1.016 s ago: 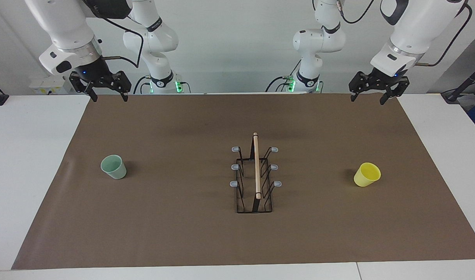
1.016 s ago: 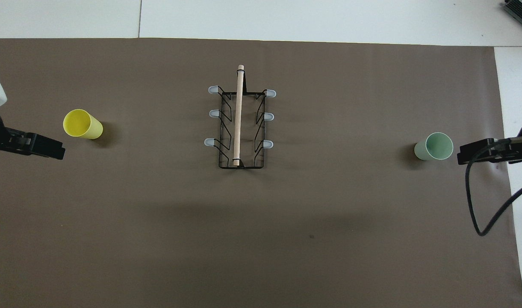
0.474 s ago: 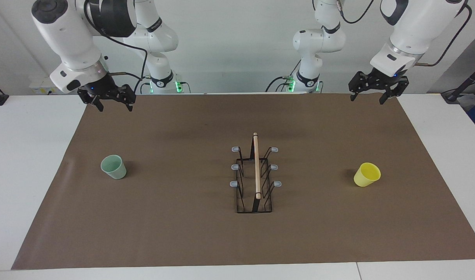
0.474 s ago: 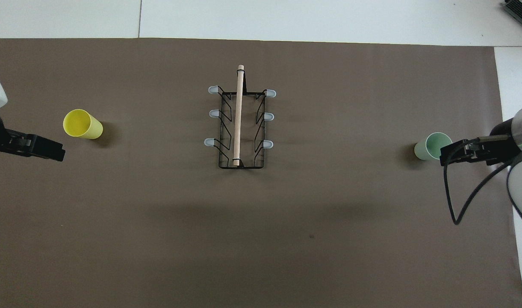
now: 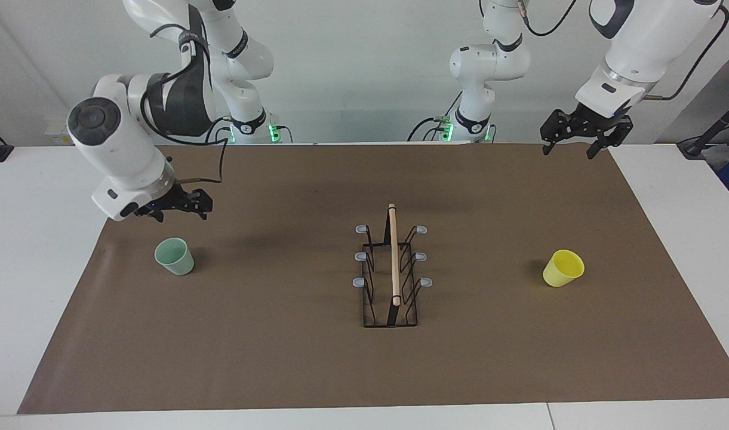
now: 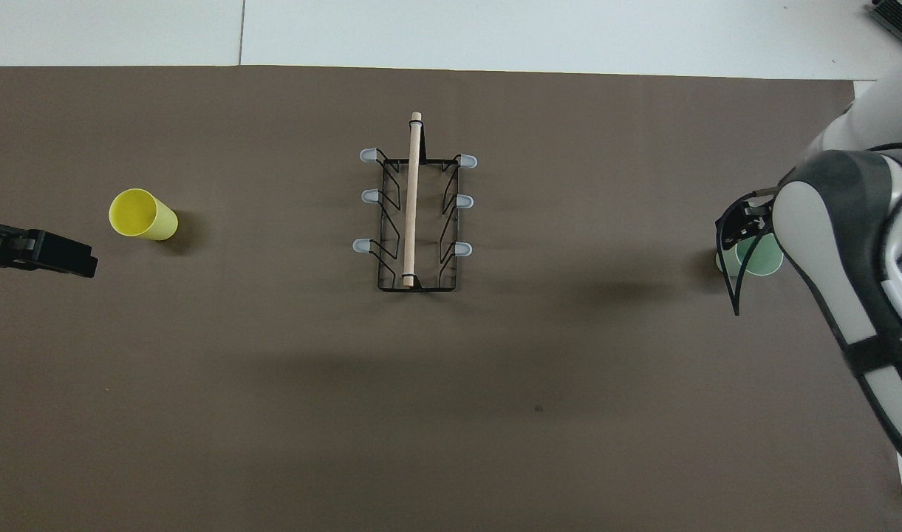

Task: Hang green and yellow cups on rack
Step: 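Grasp the green cup with the right gripper while the left gripper opens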

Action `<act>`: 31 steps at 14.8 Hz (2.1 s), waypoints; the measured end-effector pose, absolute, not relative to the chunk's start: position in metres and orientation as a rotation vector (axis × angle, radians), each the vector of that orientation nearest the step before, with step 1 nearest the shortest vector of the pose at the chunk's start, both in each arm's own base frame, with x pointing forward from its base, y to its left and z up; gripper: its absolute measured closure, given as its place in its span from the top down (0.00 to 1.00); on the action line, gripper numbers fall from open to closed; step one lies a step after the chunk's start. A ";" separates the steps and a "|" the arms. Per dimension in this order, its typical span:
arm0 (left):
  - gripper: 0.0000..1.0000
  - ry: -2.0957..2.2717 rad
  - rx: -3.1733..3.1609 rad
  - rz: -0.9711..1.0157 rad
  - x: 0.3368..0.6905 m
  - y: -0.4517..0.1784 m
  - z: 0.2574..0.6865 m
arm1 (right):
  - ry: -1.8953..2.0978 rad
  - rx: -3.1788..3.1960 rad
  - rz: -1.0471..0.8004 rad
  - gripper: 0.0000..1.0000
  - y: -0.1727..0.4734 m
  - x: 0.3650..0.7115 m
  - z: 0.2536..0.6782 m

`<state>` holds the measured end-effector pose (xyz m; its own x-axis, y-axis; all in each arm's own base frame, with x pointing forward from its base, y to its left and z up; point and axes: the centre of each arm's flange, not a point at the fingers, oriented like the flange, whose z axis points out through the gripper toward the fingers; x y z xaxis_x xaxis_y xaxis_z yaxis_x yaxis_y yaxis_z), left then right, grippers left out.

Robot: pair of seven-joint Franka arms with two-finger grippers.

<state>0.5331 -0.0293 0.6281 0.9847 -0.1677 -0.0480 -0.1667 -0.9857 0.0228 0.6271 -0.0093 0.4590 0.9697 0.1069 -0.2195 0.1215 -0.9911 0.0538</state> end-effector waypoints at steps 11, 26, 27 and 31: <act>1.00 0.547 2.923 -0.096 0.621 0.041 0.578 | 1.235 2.204 -0.712 1.00 0.075 0.652 0.313; 0.96 1.623 2.324 -0.177 0.726 0.153 0.422 | 1.632 1.429 -0.860 1.00 0.059 0.573 0.231; 0.96 1.676 2.254 -0.170 0.731 0.161 0.410 | 1.636 1.409 -0.864 1.00 0.058 0.571 0.229; 1.00 1.862 1.986 -0.221 0.728 0.194 0.384 | 1.646 1.349 -0.877 1.00 0.054 0.566 0.223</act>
<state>0.7284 0.1938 0.3840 0.0963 0.9180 -0.3846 0.9826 -0.0259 0.1840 0.5662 0.0540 0.2232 -0.0949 0.4154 -0.9047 0.9826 0.1849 -0.0182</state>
